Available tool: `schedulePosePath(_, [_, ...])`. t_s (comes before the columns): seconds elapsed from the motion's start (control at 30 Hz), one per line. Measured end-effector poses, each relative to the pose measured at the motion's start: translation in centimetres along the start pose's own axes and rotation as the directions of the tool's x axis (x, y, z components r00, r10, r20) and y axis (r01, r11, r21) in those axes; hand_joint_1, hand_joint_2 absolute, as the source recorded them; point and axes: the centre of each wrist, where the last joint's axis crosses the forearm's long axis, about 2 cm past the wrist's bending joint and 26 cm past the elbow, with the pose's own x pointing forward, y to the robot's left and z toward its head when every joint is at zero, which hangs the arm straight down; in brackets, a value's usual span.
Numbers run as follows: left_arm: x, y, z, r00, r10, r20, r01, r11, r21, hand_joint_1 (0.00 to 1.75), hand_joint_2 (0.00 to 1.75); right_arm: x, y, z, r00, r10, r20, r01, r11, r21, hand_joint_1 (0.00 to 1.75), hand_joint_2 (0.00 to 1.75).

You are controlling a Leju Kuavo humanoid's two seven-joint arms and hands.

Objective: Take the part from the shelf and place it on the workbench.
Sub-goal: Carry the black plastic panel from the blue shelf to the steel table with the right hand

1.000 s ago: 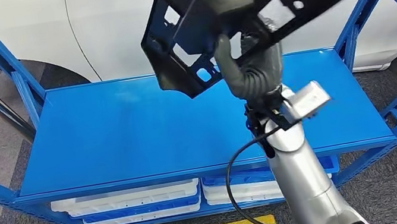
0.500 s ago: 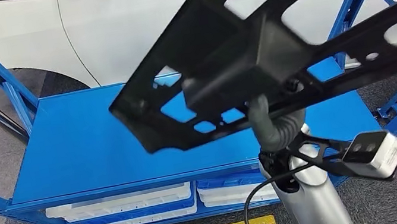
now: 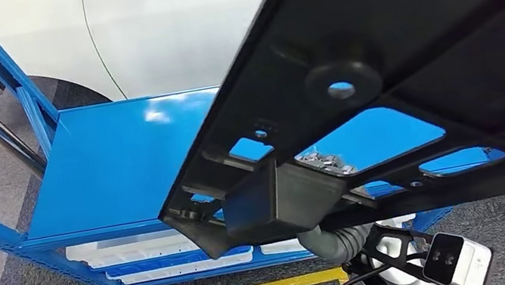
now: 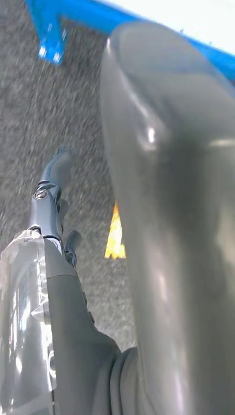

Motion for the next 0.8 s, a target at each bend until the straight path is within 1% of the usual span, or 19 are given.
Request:
schedulePosePath(0.23, [-0.4,0.2,0.2,1.000,-0.005,-0.028,0.005,1.000,0.009,0.00,0.00,1.0,0.6,0.6,1.000,-0.025,0.013,0.025,1.000,0.010,1.50,1.75])
schedulePosePath(0.4, [-0.7,0.3,0.3,0.999,-0.011,-0.048,0.012,1.000,0.014,0.00,0.00,1.3,0.4,0.7,0.999,-0.032,0.021,0.032,0.999,0.001,1.50,1.75])
schedulePosePath(0.8, [-0.3,0.4,0.2,0.999,-0.020,-0.046,0.020,1.000,0.007,0.00,0.00,1.8,-0.6,1.2,0.999,-0.034,0.029,0.036,0.999,-0.040,1.50,1.75])
